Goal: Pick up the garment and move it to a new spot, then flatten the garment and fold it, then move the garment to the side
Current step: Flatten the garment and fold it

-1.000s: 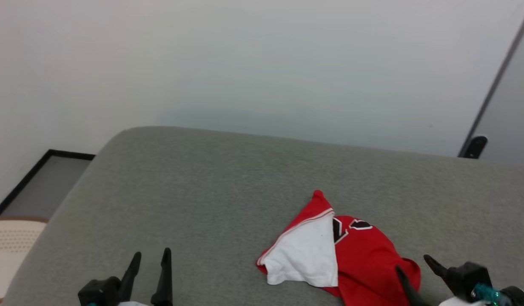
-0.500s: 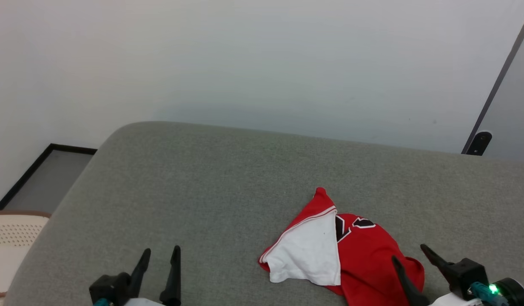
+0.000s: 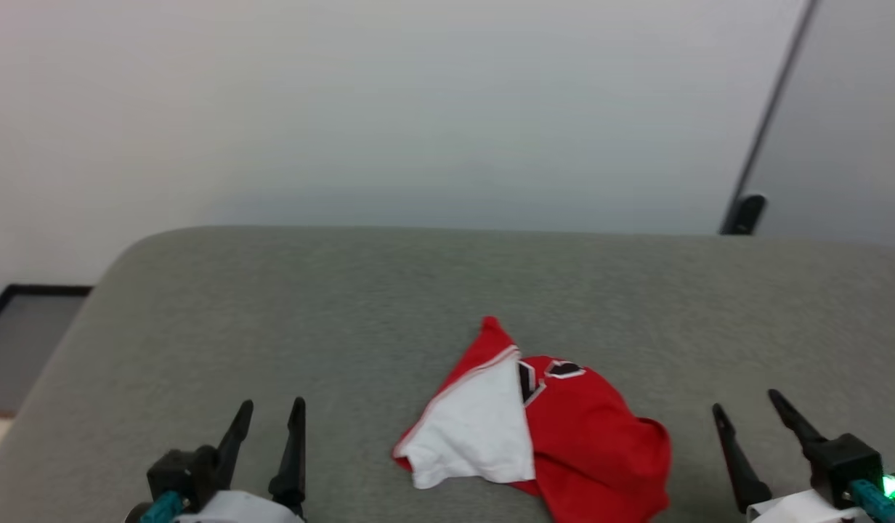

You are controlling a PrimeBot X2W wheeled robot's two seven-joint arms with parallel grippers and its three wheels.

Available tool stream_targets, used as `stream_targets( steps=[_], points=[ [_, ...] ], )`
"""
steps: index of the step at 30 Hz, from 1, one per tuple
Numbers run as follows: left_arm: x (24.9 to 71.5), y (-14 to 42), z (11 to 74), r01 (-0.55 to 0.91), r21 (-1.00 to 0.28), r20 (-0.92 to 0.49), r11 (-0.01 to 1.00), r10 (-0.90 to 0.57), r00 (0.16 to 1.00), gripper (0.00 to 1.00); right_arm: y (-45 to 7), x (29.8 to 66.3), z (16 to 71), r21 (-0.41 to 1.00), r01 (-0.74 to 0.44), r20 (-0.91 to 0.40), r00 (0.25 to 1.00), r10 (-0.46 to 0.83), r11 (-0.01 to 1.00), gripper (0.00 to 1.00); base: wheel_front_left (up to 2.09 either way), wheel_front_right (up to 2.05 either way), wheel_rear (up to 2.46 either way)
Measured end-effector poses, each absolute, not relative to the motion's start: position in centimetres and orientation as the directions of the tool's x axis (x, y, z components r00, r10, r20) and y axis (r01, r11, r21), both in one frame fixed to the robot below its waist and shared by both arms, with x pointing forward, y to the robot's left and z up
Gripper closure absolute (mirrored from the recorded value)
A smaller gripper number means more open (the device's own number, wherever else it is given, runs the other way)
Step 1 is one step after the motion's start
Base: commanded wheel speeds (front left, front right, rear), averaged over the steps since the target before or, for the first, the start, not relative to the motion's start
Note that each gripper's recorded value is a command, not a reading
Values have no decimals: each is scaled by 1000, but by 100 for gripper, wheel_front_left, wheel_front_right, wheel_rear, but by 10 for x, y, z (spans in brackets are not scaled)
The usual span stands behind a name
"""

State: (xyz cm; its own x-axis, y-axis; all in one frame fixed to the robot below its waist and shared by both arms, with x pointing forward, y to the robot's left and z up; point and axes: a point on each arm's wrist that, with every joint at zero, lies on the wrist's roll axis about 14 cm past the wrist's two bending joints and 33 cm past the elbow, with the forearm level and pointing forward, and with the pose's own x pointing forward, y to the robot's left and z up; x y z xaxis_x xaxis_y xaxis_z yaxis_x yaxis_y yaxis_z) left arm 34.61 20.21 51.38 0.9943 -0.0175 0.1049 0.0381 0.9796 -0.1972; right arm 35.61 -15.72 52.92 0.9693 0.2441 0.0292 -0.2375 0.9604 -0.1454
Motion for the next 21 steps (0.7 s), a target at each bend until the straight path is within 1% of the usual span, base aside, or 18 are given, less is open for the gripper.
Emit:
stream_targets(
  steps=[9,13,17,21],
  points=[
    [386,158,527,169,-175,124,970,-149,981,0,-209,336,531,-110,-37,78,996,45,993,0,0,0,0],
    [404,130,529,252,-179,91,951,-239,967,0,-225,327,526,-86,31,74,997,-24,996,0,0,0,0],
    [423,99,524,340,-199,-18,919,-350,937,0,-236,319,518,-69,79,58,995,-75,994,0,0,0,0],
    [441,78,525,413,-200,-148,889,-444,884,0,-242,315,510,-63,106,29,994,-104,992,0,0,0,0]
  ],
)
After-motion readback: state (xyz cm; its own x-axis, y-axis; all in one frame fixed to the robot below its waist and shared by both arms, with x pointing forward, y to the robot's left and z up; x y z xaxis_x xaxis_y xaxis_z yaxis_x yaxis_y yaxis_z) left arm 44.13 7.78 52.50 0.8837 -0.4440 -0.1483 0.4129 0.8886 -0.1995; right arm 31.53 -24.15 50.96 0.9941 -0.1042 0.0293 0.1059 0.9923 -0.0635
